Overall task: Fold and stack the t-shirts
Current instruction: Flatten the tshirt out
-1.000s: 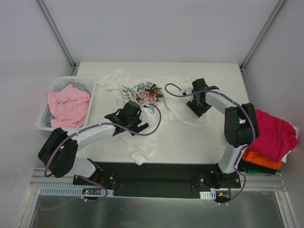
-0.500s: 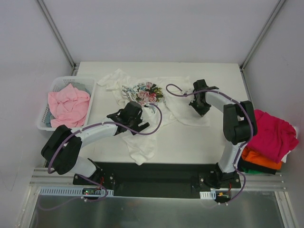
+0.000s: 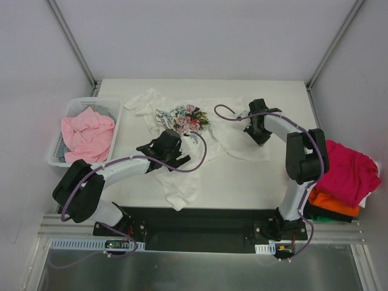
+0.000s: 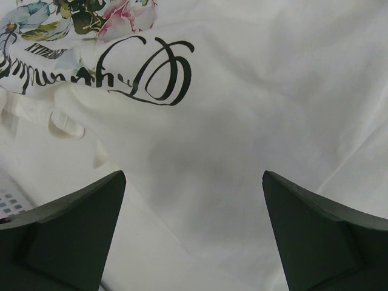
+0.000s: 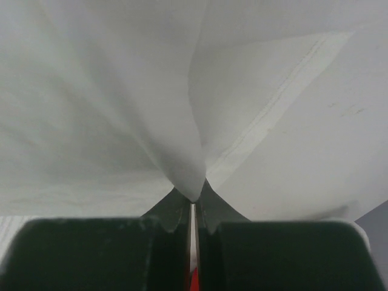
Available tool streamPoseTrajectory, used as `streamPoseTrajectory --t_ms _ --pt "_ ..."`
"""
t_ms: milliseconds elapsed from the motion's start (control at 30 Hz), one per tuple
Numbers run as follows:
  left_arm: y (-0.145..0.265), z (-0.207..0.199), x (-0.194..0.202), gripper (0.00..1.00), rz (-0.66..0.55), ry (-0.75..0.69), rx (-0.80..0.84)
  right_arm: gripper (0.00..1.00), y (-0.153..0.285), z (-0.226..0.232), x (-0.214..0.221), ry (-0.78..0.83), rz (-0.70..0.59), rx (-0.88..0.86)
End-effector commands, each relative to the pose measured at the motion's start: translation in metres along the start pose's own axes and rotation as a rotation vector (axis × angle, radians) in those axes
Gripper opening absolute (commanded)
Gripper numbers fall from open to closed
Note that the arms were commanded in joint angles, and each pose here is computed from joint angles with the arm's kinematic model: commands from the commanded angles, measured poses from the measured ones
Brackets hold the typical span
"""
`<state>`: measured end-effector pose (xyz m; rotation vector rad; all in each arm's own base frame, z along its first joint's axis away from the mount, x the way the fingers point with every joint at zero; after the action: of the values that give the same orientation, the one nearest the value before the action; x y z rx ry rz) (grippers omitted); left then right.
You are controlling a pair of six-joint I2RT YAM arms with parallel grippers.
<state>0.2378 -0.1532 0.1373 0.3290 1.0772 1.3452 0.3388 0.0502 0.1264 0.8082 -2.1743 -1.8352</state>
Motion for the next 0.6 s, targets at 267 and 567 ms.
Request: streamPoseTrajectory --t_ms 267,567 --pt "-0.002 -0.002 -0.001 0.96 -0.013 -0.015 0.006 0.01 0.043 -0.026 -0.022 -0.02 -0.076 0.076" --pt "-0.021 -0.026 0.016 0.95 0.057 0.007 0.111 0.01 0.035 -0.026 -0.025 -0.011 -0.057 0.075"
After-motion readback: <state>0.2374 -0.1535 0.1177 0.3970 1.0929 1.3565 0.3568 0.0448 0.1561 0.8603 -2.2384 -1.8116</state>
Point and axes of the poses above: each gripper's point midway between its finger pads, its own y axis back along the fingers, its own z axis along the line the jaws close on, x = y × z, the point moved 10 cm from there along y, back along the fingers, and after that the axes turned 11 degrees about -y, right-handed, at the moved point
